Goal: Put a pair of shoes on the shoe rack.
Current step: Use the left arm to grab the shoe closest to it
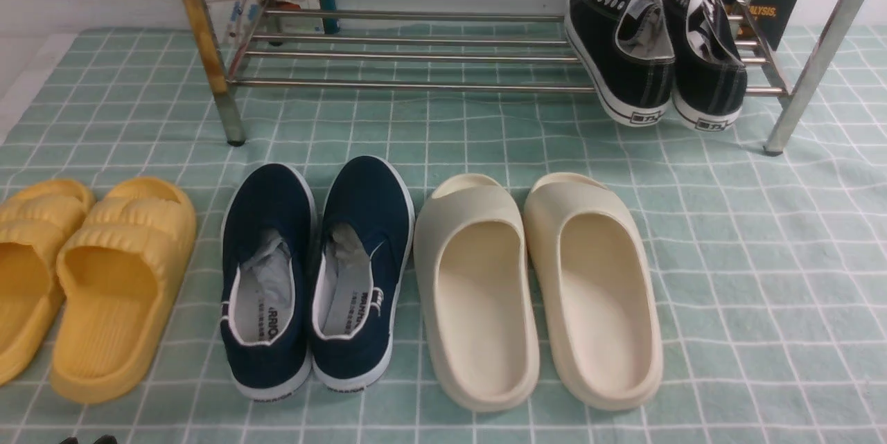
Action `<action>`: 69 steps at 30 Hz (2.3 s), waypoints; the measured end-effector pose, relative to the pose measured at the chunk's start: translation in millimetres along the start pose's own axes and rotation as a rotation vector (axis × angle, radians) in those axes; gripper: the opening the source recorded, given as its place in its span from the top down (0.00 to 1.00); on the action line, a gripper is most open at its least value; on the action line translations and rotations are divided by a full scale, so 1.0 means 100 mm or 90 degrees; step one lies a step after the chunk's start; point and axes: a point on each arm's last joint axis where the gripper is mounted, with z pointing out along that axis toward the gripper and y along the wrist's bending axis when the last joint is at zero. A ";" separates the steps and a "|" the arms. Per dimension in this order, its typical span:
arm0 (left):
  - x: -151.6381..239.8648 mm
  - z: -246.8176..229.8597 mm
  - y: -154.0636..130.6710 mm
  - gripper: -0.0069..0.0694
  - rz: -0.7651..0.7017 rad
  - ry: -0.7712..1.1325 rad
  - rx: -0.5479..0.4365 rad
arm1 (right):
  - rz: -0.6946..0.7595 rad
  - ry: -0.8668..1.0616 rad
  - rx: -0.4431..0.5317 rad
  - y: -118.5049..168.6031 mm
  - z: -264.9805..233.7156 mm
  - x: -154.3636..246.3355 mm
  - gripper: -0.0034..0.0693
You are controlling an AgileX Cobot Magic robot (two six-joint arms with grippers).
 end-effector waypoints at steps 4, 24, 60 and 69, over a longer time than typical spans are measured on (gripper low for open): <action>0.00 0.00 0.00 0.60 0.000 -0.001 0.000 | 0.000 0.000 0.000 0.00 0.00 0.00 0.63; -0.02 0.00 0.00 0.60 0.000 -0.017 0.002 | 0.000 0.000 0.000 0.00 0.00 0.00 0.62; -1.53 -0.24 -0.35 0.93 -0.128 -0.150 0.057 | 0.000 0.000 0.000 0.00 0.00 0.00 0.61; -1.65 0.58 -0.53 0.93 -0.168 0.295 0.044 | 0.000 0.000 0.000 0.00 0.00 0.00 0.61</action>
